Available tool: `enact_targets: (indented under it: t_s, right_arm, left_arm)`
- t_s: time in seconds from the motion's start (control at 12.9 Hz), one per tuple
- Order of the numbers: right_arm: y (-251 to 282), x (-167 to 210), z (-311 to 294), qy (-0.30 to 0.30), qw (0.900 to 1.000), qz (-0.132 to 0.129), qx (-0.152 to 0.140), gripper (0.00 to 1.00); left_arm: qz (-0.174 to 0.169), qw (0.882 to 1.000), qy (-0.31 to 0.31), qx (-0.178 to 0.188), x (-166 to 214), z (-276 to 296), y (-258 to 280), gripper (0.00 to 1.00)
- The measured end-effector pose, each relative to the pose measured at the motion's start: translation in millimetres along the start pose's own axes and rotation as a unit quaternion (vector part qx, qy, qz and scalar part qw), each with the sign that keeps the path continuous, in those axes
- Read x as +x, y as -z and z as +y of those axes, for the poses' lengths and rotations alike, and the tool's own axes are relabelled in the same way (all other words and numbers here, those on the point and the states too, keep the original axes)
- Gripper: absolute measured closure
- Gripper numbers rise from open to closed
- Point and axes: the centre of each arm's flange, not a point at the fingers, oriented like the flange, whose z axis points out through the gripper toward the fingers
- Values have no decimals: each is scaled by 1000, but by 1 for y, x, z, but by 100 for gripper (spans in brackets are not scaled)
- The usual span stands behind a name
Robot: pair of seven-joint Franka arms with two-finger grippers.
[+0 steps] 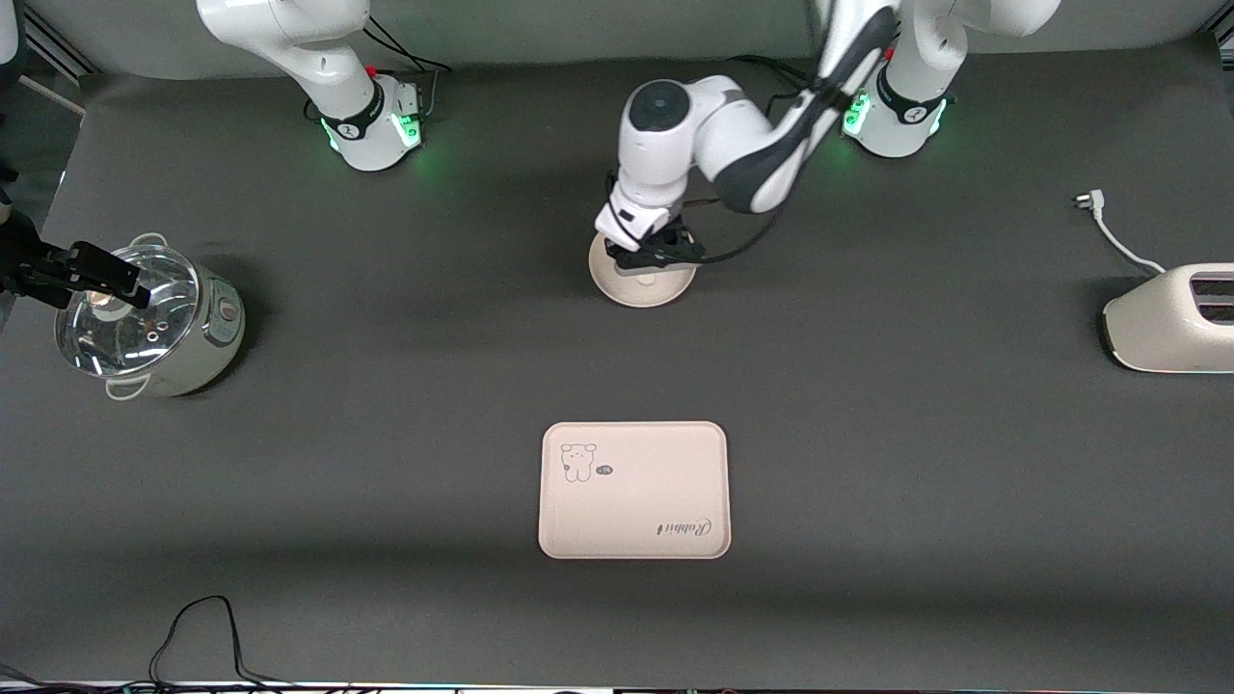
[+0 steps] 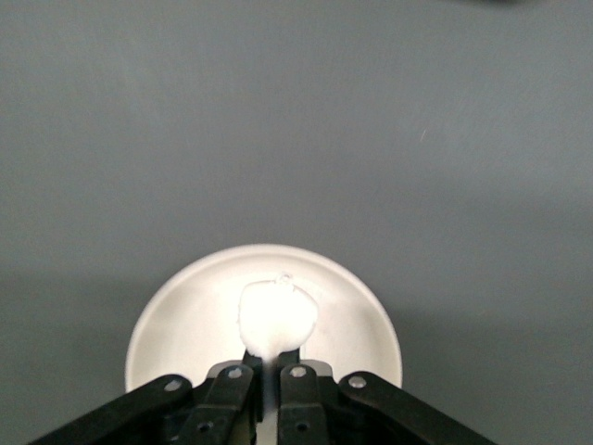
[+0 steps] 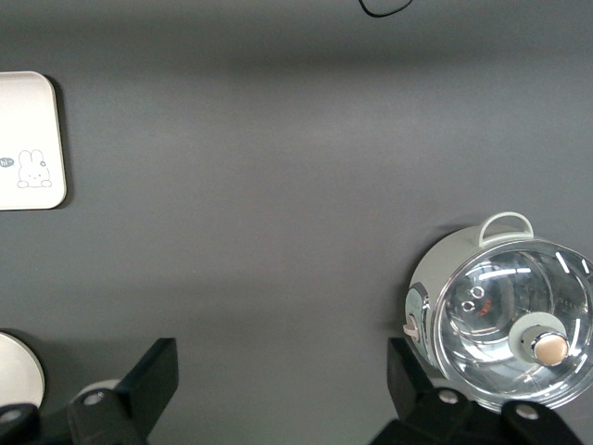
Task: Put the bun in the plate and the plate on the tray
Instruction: 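Carry the bun with the left gripper and lower it into the plate, then open the left gripper and withdraw while the right gripper reaches out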
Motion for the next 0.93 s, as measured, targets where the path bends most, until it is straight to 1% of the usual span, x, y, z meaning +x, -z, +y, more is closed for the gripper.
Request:
enact_targets:
  t_s: [0.08,0.15,0.31,0.39,0.46,0.93]
  right_arm:
    - [0,0,0,0,1000,0,0,0]
    - [0,0,0,0,1000,0,0,0]
    - [0,0,0,0,1000,0,0,0]
    - [0,0,0,0,1000,0,0,0]
    - [0,0,0,0,1000,0,0,0]
    - [-1,0,0,0,1000,-1,0,0]
  left_arm:
    - [-4,1000,-2,12,-16,5,-21,92]
    - [-8,1000,0,20,-24,6,-38,92]
    - [-9,1000,4,27,-24,4,-58,92]
    - [-7,999,3,31,-22,2,-62,84]
    - [-2,999,-1,33,-19,1,-63,73]
    - [6,999,-8,36,-17,0,-64,1]
